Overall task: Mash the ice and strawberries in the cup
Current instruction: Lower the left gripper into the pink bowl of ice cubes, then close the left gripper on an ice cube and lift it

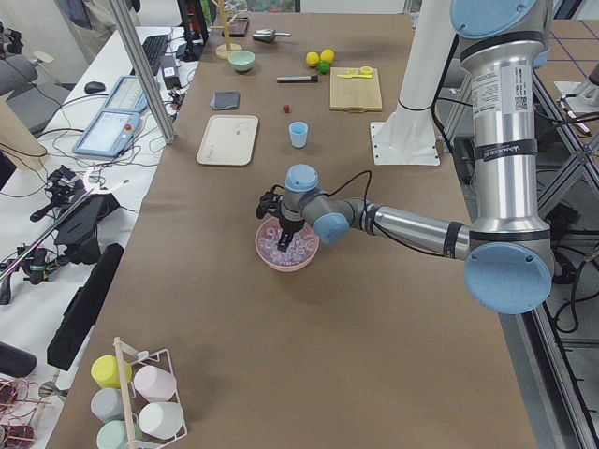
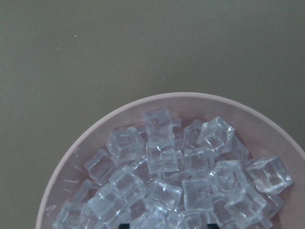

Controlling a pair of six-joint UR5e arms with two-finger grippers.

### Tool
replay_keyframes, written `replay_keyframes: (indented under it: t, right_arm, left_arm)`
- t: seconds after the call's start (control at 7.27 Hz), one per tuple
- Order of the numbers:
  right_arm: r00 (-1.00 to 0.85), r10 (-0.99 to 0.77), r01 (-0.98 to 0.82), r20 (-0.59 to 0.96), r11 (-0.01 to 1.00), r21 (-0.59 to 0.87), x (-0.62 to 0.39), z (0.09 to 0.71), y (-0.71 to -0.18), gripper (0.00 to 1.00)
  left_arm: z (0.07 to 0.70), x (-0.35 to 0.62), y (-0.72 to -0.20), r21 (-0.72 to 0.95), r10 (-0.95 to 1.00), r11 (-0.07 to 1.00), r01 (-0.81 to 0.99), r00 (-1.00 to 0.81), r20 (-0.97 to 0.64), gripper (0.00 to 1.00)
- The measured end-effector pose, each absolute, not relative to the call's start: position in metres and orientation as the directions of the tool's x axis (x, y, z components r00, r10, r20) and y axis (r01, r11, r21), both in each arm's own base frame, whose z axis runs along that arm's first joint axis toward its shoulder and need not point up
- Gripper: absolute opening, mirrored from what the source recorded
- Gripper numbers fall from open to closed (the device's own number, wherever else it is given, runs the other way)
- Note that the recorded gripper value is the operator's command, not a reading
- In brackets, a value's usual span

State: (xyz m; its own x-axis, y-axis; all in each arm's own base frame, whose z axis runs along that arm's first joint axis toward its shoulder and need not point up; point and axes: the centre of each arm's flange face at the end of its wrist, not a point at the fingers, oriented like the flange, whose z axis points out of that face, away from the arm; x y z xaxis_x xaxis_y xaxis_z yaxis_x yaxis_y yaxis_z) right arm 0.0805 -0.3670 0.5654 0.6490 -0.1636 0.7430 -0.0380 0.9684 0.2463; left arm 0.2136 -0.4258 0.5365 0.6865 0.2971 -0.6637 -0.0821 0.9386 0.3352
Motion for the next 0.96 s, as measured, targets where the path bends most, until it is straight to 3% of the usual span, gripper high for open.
replay_keyframes:
  t: [0.28,0.41,0.55,0.69,0.83,0.96]
  right_arm:
    - [0.649,-0.163,-0.038,0.743,0.968,0.246,0.0805,0.5654,-0.367,1.0]
    - [0.649,-0.163,-0.038,0.743,0.968,0.246,0.0805,0.5654,-0.367,1.0]
    - [0.649,-0.163,-0.038,0.743,0.968,0.246,0.0805,0.5654,-0.367,1.0]
    - [0.649,-0.163,-0.038,0.743,0.968,0.246,0.0805,0.5654,-0.367,1.0]
    - [0.649,-0.164,-0.038,0.743,0.968,0.247,0.0805,0.5653,-0.367,1.0]
    - [0.649,-0.164,-0.038,0.742,0.968,0.247,0.0805,0.565,-0.367,1.0]
  left_arm:
    - [0.5404,0.2153,-0.4267,0.332,0.296,0.94,-0.085,0.689,-0.662,0.6]
    - [0.543,0.216,-0.4271,0.33,0.295,0.94,-0.086,0.69,-0.661,0.54]
    - [0.5449,0.2163,-0.4273,0.329,0.294,0.941,-0.086,0.691,-0.661,0.43]
    - [0.5452,0.2164,-0.4276,0.329,0.294,0.941,-0.086,0.691,-0.661,0.18]
    - [0.5439,0.2163,-0.4278,0.331,0.295,0.94,-0.085,0.689,-0.662,0.0]
    - [0.5401,0.2153,-0.4274,0.335,0.297,0.939,-0.082,0.686,-0.664,0.0]
